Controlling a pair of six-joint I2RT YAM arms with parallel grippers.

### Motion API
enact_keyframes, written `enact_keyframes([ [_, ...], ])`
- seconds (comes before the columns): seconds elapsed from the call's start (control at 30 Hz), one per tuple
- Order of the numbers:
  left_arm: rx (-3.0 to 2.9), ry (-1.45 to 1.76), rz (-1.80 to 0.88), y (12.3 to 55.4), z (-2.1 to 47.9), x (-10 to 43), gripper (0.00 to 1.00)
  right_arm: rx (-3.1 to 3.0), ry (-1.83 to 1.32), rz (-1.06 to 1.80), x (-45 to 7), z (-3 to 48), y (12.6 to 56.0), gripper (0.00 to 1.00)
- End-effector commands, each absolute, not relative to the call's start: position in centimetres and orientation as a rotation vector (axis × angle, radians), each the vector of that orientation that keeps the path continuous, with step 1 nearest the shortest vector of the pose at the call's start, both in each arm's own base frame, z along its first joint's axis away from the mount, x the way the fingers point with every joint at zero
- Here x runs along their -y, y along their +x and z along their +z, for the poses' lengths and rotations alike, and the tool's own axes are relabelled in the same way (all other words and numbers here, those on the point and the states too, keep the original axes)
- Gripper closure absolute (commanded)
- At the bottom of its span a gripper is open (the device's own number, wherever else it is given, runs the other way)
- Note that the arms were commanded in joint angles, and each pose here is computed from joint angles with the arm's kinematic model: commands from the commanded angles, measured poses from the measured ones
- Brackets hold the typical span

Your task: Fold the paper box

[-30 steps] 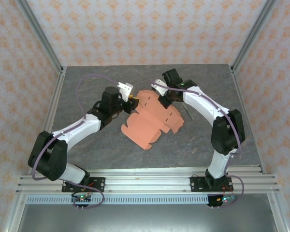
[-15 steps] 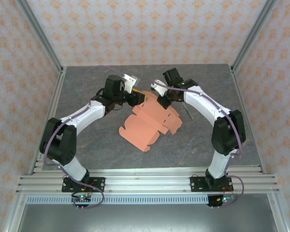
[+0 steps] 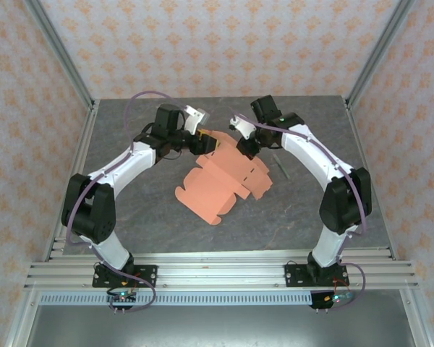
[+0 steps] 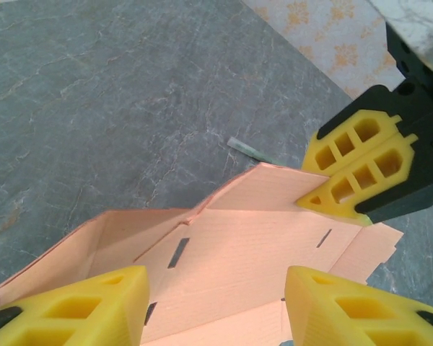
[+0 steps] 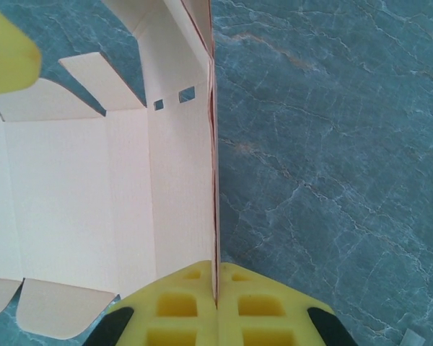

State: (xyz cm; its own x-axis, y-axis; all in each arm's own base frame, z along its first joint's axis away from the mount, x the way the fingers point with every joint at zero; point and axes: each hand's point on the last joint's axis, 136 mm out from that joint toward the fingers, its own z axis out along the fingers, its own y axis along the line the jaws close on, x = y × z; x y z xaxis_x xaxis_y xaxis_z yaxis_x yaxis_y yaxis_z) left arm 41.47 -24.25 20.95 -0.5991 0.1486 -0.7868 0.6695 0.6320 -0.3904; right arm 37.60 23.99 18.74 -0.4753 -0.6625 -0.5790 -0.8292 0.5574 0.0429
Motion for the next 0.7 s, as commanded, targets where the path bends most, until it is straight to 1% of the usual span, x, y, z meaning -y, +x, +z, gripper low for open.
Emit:
enact_keyframes([
  [0.0, -2.142, 0.673, -0.853, 41.9, 20.6, 23.7, 0.44, -2.217, -1.232, 0.498, -24.4, 21.5, 36.5, 1.0],
  [0.3, -2.109, 0.72, -0.892, 42.6, 21.7, 24.6, 0.41, -2.218, -1.247, 0.548, -25.0, 21.6, 36.3, 1.0],
  [0.4, -2.075, 0.75, -0.931, 42.0, 22.5, 25.1, 0.45, -2.245, -1.217, 0.524, -24.9, 21.4, 36.9, 1.0],
  [0.67, -1.978, 0.746, -0.925, 40.8, 24.0, 25.0, 0.55, -2.308, -1.186, 0.506, -24.7, 20.3, 37.8, 1.0],
])
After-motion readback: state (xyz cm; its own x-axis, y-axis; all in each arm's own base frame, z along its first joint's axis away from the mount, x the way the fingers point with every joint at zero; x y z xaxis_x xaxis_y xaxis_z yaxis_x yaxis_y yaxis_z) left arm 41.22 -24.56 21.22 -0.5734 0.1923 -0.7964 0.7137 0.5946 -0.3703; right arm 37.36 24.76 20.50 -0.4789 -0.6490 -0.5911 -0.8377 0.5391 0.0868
